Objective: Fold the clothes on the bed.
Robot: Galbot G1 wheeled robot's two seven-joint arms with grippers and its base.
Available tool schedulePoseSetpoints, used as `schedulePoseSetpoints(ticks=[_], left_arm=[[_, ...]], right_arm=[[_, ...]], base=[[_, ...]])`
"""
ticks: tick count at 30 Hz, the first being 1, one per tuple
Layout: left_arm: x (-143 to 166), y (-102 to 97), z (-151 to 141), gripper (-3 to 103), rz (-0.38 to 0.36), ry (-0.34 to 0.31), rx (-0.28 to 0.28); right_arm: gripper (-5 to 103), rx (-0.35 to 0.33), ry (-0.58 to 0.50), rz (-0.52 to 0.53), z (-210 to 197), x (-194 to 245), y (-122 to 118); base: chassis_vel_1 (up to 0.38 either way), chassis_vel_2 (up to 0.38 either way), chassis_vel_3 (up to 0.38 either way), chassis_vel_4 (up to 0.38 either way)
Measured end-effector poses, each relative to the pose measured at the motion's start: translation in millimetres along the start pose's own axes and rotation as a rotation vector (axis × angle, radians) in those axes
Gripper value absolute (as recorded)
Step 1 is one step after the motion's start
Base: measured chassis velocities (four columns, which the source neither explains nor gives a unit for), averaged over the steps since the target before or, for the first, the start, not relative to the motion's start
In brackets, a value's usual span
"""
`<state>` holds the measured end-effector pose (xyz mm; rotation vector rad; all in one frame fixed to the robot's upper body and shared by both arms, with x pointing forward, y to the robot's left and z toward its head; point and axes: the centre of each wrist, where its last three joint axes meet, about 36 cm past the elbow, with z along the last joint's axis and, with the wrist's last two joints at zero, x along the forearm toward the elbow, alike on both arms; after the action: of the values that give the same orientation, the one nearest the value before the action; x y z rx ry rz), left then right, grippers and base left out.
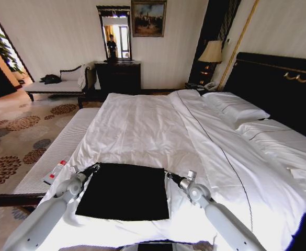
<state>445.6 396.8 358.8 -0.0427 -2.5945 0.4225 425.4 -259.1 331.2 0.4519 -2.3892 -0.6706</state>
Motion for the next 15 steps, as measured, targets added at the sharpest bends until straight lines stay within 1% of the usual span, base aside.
schedulePoseSetpoints(ticks=[2, 5, 6, 12, 15], left_arm=[[0, 0.0, 0, 21, 0.0, 0.0, -0.001], [2, 0.8, -1, 4, 0.0, -0.001, -0.004], [2, 1.1, -1, 2, 0.0, -0.003, -0.004], [8, 1.0, -2, 1, 0.006, -0.006, -0.009], [13, -0.4, -8, 1, 0.012, -0.027, -0.007]], right_arm=[[0, 0.0, 0.0, 0.0, 0, 0, 0], [0, 0.001, 0.001, 0.002, 0, 0, -1], [0, 0.001, 0.001, 0.003, 0, 1, -1], [0, -0.001, 0.001, 0.007, 2, 2, -2], [0, 0.004, -0.012, -0.003, -2, 6, 3]], base=[[0.0, 0.0, 0.0, 0.0], [0.0, 0.0, 0.0, 0.0], [0.0, 0.0, 0.0, 0.0], [0.0, 0.0, 0.0, 0.0], [0.0, 0.0, 0.0, 0.0]])
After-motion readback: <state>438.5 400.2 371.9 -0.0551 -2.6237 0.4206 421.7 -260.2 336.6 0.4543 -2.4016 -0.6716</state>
